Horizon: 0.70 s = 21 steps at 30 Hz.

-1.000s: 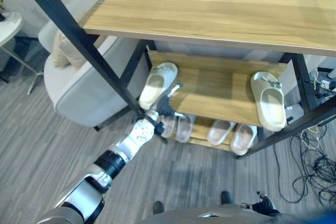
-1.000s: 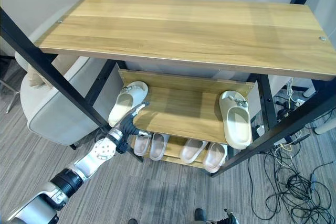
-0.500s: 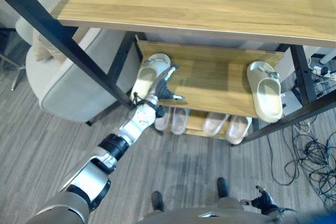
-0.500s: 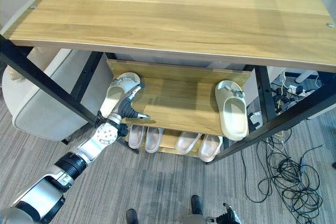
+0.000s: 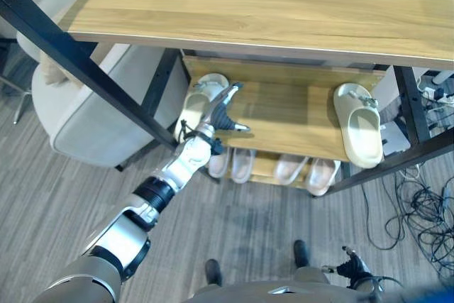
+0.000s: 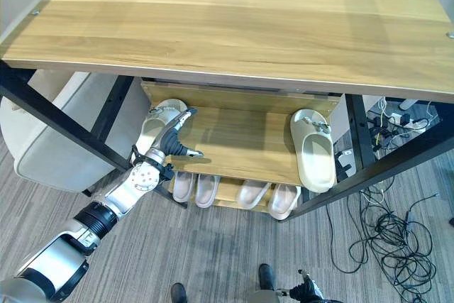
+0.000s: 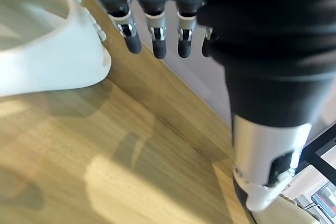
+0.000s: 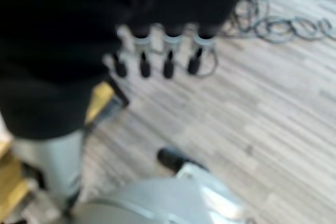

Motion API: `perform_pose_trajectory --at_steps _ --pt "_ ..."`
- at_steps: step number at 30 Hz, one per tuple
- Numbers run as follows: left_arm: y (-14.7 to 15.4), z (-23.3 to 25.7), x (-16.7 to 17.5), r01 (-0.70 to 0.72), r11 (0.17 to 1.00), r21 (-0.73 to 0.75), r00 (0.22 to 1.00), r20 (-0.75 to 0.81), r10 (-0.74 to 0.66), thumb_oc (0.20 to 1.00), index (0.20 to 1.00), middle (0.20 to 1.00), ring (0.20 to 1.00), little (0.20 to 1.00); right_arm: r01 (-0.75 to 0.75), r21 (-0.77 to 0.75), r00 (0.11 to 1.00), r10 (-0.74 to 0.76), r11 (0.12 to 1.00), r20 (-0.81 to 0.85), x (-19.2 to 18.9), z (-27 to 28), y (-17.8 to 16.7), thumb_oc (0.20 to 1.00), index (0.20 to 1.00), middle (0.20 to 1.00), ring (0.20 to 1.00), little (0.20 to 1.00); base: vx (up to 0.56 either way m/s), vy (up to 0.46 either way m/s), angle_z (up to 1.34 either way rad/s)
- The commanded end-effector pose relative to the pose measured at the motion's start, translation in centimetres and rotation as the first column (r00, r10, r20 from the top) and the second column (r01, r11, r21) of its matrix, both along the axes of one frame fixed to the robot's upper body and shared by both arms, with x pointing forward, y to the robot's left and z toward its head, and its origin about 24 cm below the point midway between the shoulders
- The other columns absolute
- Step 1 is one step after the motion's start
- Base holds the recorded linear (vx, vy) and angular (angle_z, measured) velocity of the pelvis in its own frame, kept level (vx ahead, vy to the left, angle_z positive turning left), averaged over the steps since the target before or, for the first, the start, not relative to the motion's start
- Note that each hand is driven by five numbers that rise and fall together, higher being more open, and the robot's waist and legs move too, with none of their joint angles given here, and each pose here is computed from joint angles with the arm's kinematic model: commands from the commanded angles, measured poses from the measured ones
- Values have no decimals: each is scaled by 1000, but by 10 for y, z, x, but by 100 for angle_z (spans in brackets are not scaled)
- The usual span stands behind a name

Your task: Arrange the slippers neatly on the shoe rack.

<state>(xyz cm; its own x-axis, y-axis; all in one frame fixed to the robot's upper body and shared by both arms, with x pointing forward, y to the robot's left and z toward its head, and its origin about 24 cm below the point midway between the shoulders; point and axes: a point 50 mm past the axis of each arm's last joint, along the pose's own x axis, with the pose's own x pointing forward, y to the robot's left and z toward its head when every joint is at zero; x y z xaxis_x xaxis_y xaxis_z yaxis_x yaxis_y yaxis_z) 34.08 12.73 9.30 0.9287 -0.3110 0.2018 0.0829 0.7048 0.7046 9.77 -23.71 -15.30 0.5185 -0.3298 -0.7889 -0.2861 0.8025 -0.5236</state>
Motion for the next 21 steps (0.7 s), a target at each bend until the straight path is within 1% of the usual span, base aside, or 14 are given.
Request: perform_pose_trajectory --at_steps 1,3,8,17,19,21 --pt "9 60 24 -44 999 16 976 215 39 1000 1000 1000 1000 1000 -23 -38 999 22 999 -25 -2 0 -5 1000 1000 1000 1000 1000 0 0 0" --pt "9 68 26 -43 995 94 966 257 17 1000 1000 1000 1000 1000 -25 -43 999 24 999 -26 -2 0 -6 1000 1000 1000 1000 1000 0 0 0" --pt "9 81 24 -27 989 148 952 305 -20 1000 1000 1000 1000 1000 -31 -49 998 28 998 -51 -7 -2 -7 1000 1000 1000 1000 1000 0 0 0" --pt "28 88 34 -137 952 274 936 350 34 1000 1000 1000 1000 1000 -28 -66 998 25 997 -52 -5 -1 -10 1000 1000 1000 1000 1000 2 3 0" --pt "32 89 34 -153 937 315 930 367 28 1000 1000 1000 1000 1000 -27 -69 998 23 997 -53 -5 -1 -11 1000 1000 1000 1000 1000 0 0 0" --pt "35 90 34 -166 937 308 925 377 40 1000 1000 1000 1000 1000 -22 -70 998 18 997 -52 -5 -1 -12 1000 1000 1000 1000 1000 0 0 0"
